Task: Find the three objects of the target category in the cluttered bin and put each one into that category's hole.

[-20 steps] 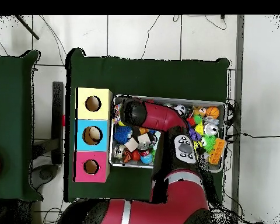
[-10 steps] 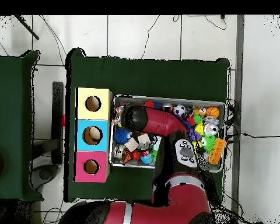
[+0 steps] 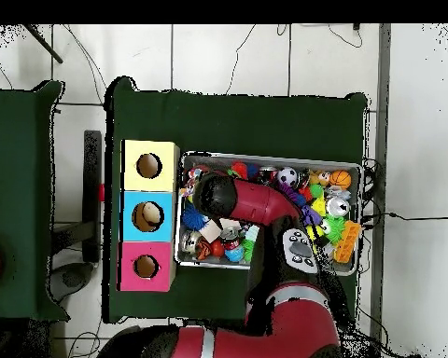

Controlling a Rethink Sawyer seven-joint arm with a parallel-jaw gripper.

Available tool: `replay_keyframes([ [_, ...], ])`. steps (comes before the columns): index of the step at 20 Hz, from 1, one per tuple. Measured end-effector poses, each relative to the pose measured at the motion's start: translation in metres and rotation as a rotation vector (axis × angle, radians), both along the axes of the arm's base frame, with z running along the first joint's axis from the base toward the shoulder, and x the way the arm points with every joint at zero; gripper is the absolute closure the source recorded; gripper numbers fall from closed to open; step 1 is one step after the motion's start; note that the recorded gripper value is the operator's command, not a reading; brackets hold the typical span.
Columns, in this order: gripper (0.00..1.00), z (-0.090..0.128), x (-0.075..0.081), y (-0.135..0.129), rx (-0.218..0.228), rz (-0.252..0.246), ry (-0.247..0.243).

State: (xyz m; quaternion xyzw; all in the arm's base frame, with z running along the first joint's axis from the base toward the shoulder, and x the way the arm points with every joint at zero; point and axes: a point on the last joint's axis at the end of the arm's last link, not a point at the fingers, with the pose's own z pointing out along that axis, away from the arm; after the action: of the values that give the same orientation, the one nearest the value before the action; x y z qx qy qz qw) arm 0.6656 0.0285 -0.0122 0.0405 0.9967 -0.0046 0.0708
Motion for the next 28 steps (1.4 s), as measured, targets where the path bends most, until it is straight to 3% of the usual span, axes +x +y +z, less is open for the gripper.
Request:
replay_keyframes([
  [8,0.0,-0.006,-0.002,0.0,0.0,0.0,0.006],
  [23,0.0,-0.01,0.019,0.002,-0.016,0.014,-0.029],
  [24,1.0,-0.01,0.021,0.002,-0.017,0.014,-0.034],
  [28,1.0,-0.01,0.023,0.001,-0.018,0.014,-0.037],
])
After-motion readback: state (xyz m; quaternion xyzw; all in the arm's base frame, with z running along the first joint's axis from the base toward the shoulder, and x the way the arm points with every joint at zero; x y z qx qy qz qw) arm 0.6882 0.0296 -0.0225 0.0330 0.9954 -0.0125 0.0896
